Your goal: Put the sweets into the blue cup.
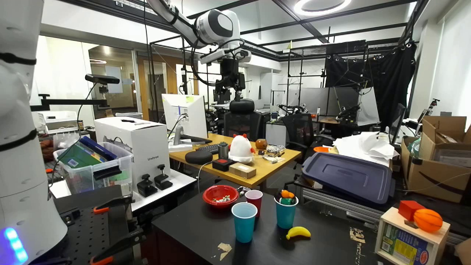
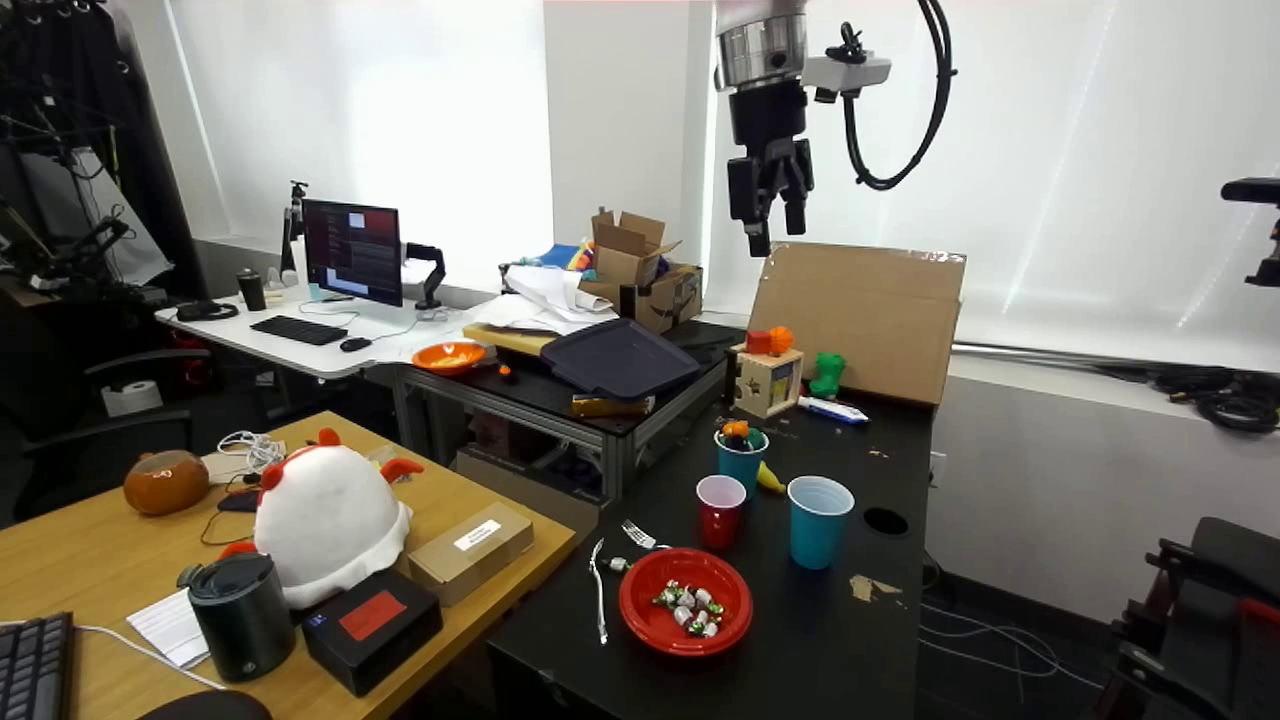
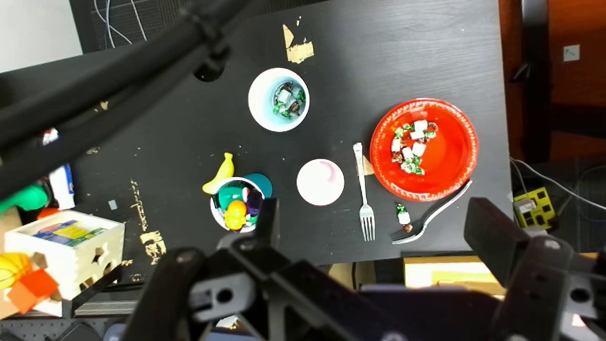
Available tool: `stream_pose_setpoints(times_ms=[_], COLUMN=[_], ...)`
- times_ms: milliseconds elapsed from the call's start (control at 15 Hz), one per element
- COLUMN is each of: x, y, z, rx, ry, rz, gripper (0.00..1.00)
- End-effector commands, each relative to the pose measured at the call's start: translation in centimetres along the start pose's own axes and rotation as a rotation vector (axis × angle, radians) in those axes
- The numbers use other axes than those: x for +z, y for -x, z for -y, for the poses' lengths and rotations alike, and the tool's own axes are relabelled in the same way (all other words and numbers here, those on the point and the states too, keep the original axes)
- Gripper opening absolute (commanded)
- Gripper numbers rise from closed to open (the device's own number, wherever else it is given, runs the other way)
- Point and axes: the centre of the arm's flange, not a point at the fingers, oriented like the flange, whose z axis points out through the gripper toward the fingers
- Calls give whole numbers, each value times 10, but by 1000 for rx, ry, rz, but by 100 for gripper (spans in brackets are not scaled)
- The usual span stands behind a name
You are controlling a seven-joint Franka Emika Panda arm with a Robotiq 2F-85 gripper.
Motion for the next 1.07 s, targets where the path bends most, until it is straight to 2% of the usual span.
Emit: stream_pose_setpoints(times_ms=[0,267,467,733,1000], x=[12,32,62,103,149], y=[-1,-14,-25,-41,-56], z=[4,14,20,40,58], rx=[30,45,73,84,80], ry=[-47,-97,-87,-128,-164], rz=[-10,-38,-53,-62,-28], gripper=[100,100,100,100,100])
